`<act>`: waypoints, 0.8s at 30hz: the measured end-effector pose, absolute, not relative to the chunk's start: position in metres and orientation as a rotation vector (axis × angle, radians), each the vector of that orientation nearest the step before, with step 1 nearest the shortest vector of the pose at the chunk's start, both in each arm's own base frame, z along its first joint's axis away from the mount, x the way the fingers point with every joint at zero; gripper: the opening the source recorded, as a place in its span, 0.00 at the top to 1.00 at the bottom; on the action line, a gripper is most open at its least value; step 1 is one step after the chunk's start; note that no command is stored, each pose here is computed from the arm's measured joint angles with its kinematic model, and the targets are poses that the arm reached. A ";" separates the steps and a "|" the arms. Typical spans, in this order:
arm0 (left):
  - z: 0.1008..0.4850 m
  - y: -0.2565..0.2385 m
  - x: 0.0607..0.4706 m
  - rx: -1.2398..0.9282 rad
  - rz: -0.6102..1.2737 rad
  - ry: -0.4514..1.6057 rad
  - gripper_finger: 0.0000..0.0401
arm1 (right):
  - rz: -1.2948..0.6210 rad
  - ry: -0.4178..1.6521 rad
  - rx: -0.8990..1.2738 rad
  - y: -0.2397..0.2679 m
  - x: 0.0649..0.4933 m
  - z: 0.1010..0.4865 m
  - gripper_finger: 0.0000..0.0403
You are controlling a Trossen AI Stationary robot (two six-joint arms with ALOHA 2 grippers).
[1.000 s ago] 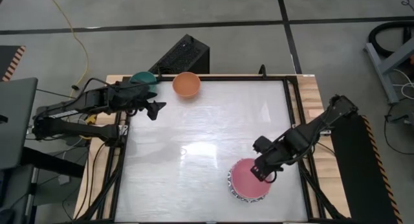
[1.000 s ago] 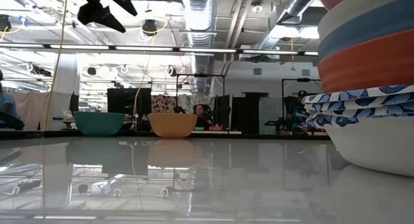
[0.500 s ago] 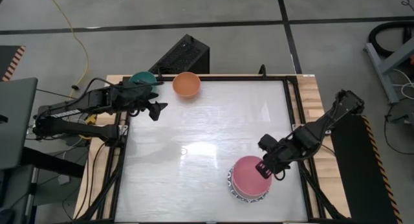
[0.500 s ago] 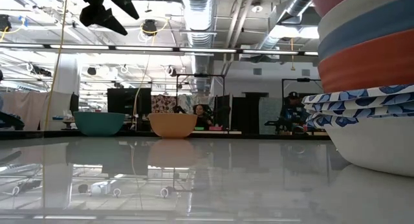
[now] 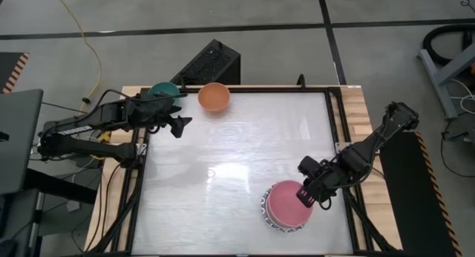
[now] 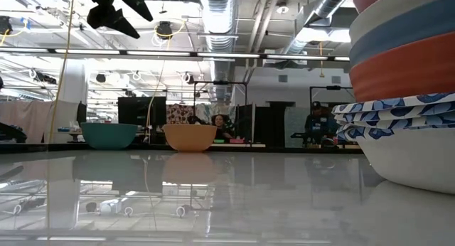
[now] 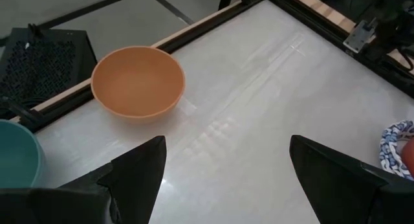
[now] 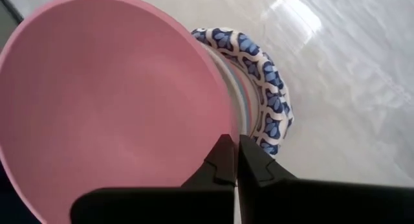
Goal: Nest bowls inside each other
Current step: Stack the pink bowl on top of the gray bowl
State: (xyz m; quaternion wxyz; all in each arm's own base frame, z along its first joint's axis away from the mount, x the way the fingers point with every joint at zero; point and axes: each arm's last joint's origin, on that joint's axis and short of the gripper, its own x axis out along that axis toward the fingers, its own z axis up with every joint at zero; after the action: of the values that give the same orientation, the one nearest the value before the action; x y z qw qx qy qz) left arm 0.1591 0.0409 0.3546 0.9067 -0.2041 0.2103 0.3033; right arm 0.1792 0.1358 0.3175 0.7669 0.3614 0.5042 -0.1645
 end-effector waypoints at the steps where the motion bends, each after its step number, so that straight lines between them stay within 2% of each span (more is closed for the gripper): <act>1: 0.355 0.041 0.159 -0.421 0.626 0.434 0.21 | -0.349 1.091 0.782 0.136 0.180 0.318 0.98; 10: 0.355 0.041 0.159 -0.424 0.628 0.433 0.21 | -0.308 1.046 0.755 0.142 0.184 0.318 0.98; 24: 0.355 0.041 0.159 -0.422 0.636 0.425 0.21 | -0.315 1.067 0.762 0.145 0.184 0.291 0.98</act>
State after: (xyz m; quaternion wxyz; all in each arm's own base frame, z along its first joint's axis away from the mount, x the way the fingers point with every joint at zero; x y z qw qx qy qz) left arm 0.1592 0.0412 0.3551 0.9061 -0.2042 0.2060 0.3080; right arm 0.1840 0.1449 0.2910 0.7811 0.3529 0.4940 -0.1457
